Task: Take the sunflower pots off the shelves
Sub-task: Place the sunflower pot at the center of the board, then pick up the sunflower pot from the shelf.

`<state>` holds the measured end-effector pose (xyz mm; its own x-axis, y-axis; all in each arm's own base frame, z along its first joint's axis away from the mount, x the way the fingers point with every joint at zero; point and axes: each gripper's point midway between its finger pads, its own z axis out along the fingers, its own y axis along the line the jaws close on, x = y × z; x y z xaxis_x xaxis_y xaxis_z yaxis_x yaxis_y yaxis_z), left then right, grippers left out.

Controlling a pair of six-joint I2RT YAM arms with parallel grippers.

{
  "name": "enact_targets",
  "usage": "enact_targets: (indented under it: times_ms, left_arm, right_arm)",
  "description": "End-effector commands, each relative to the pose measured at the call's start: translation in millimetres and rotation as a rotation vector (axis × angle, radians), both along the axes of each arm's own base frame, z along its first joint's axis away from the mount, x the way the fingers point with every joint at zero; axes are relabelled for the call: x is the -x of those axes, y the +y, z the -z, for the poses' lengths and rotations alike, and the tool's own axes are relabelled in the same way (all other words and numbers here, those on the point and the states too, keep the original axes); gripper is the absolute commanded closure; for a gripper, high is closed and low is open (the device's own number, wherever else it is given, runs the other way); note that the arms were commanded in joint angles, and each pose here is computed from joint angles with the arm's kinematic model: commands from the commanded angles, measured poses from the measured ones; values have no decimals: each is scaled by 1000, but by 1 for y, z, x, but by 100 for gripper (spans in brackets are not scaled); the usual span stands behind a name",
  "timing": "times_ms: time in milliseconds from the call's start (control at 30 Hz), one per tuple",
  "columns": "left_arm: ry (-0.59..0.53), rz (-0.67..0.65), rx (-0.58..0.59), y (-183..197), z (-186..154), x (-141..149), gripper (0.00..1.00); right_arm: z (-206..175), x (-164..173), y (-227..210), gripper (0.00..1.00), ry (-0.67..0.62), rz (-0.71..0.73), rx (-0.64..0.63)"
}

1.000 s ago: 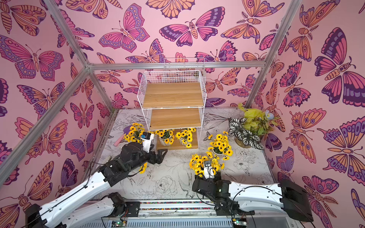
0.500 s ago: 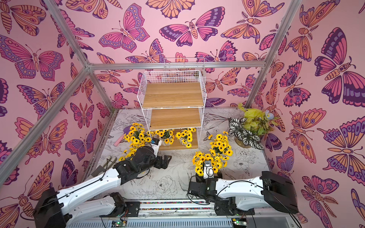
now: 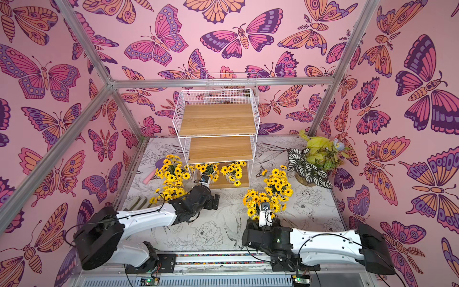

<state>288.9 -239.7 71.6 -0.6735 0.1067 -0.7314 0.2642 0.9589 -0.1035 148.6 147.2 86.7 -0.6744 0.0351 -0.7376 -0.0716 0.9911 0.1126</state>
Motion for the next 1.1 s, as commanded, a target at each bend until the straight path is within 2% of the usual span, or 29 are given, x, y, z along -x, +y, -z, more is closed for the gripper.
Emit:
enact_targets:
  times_ms: [0, 200, 500, 733, 1067]
  left_arm:
    - [-89, -89, 5, 0, -7, -20, 0]
    - [-126, -148, -23, -1, 1, -36, 0]
    - [-184, -202, -27, -2, 14, -62, 0]
    - [-231, -268, -37, 7, 16, -79, 0]
    - [-250, -287, -7, 9, 18, -112, 0]
  right_arm:
    - [-3, 13, 6, 1, 49, -106, 30]
    - [-15, 27, 32, 1, 62, -250, 20]
    - [-38, 35, 63, 1, 59, -369, -21]
    - [-48, 36, 69, 1, 51, -396, -49]
    - [-51, 35, 74, 1, 43, -389, -76]
